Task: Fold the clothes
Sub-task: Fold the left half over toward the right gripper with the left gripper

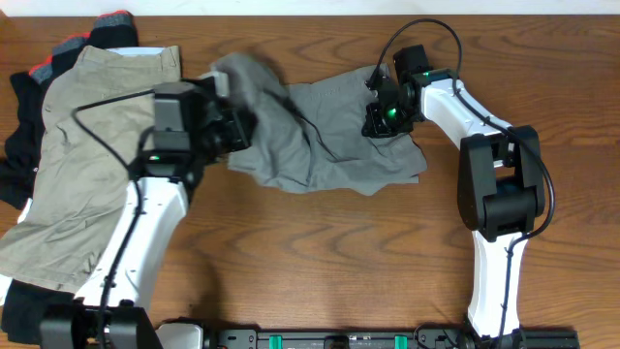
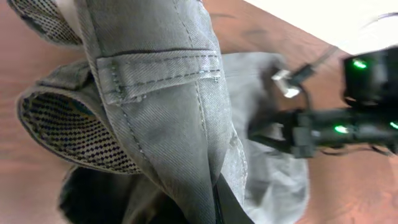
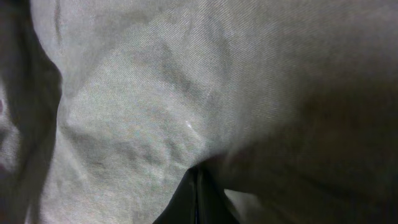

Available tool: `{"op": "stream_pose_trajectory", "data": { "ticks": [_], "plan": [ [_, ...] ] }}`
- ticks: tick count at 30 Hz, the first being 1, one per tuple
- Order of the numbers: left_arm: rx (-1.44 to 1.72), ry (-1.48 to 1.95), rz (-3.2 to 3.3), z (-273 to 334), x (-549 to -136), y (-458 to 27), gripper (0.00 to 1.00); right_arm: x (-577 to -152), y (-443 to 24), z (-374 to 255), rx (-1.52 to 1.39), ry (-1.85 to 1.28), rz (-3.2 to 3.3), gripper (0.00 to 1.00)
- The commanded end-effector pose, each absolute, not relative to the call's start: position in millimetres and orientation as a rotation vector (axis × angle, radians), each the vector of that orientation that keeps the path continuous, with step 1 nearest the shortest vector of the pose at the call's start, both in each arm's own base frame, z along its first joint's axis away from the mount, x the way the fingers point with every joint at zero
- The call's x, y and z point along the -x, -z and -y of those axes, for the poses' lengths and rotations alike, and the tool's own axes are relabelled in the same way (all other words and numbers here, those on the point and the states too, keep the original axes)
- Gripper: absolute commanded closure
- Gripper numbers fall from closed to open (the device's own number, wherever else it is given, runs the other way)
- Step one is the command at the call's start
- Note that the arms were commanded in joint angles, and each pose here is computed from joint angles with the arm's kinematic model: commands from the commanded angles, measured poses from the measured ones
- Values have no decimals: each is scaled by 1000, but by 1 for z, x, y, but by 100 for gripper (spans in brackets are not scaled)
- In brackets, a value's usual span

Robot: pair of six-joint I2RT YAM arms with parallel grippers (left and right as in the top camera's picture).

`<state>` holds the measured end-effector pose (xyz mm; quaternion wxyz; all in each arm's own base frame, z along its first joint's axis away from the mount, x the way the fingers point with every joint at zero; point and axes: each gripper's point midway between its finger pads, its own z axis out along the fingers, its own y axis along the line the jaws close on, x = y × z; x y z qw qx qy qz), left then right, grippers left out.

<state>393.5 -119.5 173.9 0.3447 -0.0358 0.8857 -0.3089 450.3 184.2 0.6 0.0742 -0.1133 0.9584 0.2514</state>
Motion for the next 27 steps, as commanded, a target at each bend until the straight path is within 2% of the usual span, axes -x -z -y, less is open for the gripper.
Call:
{"op": "stream_pose_trajectory", "data": {
  "ticks": [1,7,17,19,20,23,27],
  "plan": [
    [-1,857,-2272,154,-392,-178,94,-443,15,-188,333,-749,-2921,99],
    [-157,890,-2208,211,-397,-172,94,-442,15,-188,333,-749,-2922,99],
    [-192,904,-2257,258,-404,-117,94,-443,15,-188,333,-750,-2920,99],
    [-187,908,-2257,259,-405,-114,85,-445,13,-189,334,-756,-2910,99],
    [-186,907,-2257,259,-405,-114,75,-447,10,-190,335,-767,-2897,99],
    [-188,909,-2245,259,-407,-116,51,-455,-10,-191,333,-819,-2841,99],
    [-189,910,-2240,260,-407,-117,31,-469,-62,-185,330,-851,-2723,99]
  ]
}}
